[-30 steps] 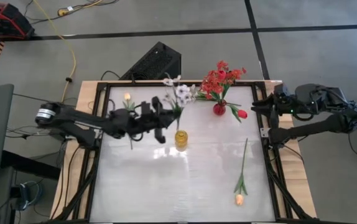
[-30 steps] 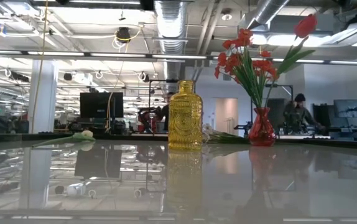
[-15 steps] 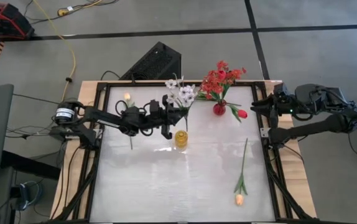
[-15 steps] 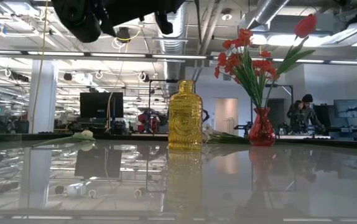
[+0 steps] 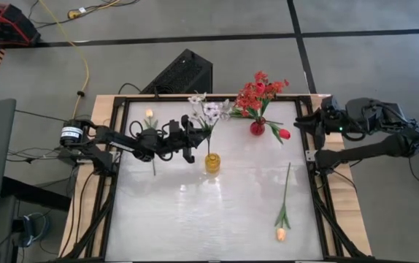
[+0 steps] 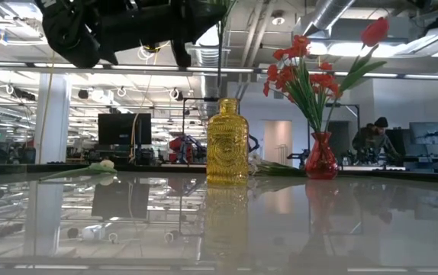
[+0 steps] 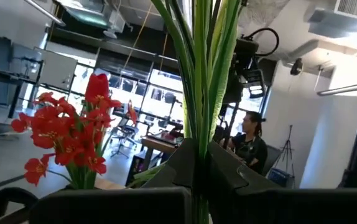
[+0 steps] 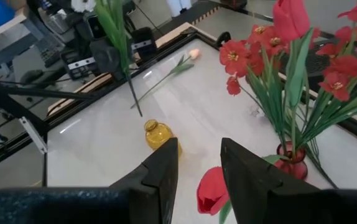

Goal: Sort flowers into vase by color
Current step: Put the bottom white flowers into the yellow vase

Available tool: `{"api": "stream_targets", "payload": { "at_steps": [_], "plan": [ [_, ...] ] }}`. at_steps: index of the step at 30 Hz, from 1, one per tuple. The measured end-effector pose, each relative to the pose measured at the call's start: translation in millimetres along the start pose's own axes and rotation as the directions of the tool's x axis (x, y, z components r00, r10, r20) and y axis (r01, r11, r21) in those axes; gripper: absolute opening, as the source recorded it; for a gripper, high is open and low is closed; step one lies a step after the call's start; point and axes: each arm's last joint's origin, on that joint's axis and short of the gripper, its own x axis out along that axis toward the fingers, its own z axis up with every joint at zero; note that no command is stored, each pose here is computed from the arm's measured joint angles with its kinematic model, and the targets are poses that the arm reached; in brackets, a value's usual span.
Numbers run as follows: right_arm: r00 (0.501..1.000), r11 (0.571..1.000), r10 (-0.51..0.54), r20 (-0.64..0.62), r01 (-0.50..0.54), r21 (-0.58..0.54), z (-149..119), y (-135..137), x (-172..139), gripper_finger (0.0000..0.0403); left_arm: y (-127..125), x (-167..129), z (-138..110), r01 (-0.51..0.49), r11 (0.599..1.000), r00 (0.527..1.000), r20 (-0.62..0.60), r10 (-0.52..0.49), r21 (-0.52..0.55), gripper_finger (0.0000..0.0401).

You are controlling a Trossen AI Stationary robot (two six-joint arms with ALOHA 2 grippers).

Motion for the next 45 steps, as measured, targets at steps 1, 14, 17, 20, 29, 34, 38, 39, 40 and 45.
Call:
{"api": "stream_targets", "payload": {
  "at_steps": [1,14,17,20,29,34,38,39,40,45],
  "plan": [
    [1.000,1.000,-0.004,0.002,0.004,0.001,0,0,0,0.0147,0,0,0,-0.001,1.000,1.000,0.000,0.001,0.008,0.0002],
    [1.000,1.000,-0.018,0.007,0.018,0.006,1,-1,0,0.0147,2,8,-9,-0.029,1.000,1.000,0.005,0.029,-0.002,0.0002],
    [1.000,1.000,-0.018,0.007,0.018,0.006,1,-1,0,0.0147,0,12,-8,-0.006,1.000,1.000,-0.004,0.006,-0.002,0.0002],
    [1.000,1.000,-0.018,0.007,0.018,0.005,1,-1,0,0.0147,2,14,-15,-0.022,1.000,0.997,-0.079,0.022,0.008,0.0002],
    [1.000,1.000,-0.018,0.007,0.018,0.000,1,-1,0,0.0147,4,13,-21,-0.037,0.999,0.988,-0.151,0.043,0.040,0.0004],
    [1.000,1.000,-0.018,-0.015,0.018,-0.007,-1,-2,0,0.0147,4,13,-24,-0.046,0.999,0.983,-0.178,0.050,0.026,0.0026],
    [0.999,1.000,-0.014,-0.047,0.013,-0.014,-4,-3,-1,0.0147,4,13,-25,-0.041,0.998,0.981,-0.185,0.048,0.046,0.0055],
    [0.999,1.000,-0.013,-0.050,0.012,-0.015,-4,-3,-1,0.0147,4,13,-24,-0.040,0.998,0.981,-0.187,0.048,0.047,0.0063],
    [0.998,1.000,-0.009,-0.055,0.008,-0.015,-4,-3,-1,0.0147,5,12,-25,-0.042,0.998,0.980,-0.194,0.051,0.049,0.0070],
    [0.992,0.999,-0.032,-0.124,0.028,-0.034,-11,-6,-1,0.0147,7,12,-27,-0.031,0.998,0.972,-0.230,0.043,0.053,0.0103]
  ]
}}
